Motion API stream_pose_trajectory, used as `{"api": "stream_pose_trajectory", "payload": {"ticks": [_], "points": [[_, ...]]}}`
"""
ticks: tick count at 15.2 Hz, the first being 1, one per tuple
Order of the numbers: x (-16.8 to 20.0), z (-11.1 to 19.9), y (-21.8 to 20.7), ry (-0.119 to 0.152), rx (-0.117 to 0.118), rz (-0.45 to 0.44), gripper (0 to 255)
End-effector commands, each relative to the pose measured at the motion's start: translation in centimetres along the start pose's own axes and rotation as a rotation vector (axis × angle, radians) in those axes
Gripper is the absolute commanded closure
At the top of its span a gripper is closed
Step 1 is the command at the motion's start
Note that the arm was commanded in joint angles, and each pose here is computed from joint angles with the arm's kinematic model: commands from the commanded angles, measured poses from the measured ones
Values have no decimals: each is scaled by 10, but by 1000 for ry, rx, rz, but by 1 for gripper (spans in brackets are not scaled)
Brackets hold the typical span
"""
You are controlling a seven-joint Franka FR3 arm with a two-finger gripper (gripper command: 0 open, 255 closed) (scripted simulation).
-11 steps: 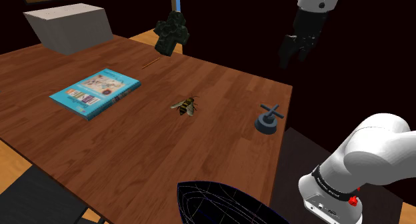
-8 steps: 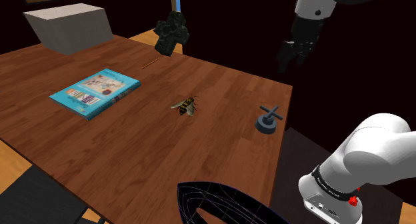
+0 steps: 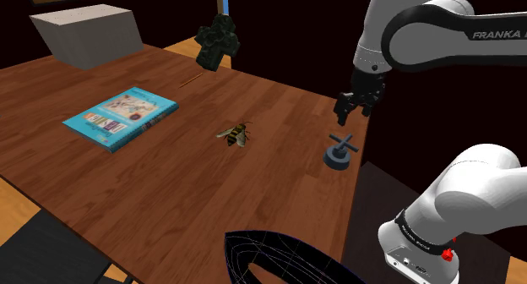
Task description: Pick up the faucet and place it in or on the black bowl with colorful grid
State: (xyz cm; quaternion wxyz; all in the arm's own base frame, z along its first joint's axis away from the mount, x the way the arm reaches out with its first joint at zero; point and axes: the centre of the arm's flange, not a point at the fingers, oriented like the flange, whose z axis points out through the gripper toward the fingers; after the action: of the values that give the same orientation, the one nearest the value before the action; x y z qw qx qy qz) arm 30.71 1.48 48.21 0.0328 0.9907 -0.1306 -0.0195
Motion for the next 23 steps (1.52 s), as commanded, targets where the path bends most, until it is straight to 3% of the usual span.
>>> {"api": "stream_pose_trajectory", "payload": {"ticks": [1, 4, 12, 20, 21, 23], "points": [[-3, 27, -8, -6, -4, 26, 0], [-4, 65, -17, -16, -9, 64, 0], [-5, 109, -17, -17, -10, 67, 0], [-5, 109, -17, -17, -10, 67, 0], [-5, 109, -17, -17, -10, 67, 255], [-5, 109, -17, -17, -10, 67, 255]]}}
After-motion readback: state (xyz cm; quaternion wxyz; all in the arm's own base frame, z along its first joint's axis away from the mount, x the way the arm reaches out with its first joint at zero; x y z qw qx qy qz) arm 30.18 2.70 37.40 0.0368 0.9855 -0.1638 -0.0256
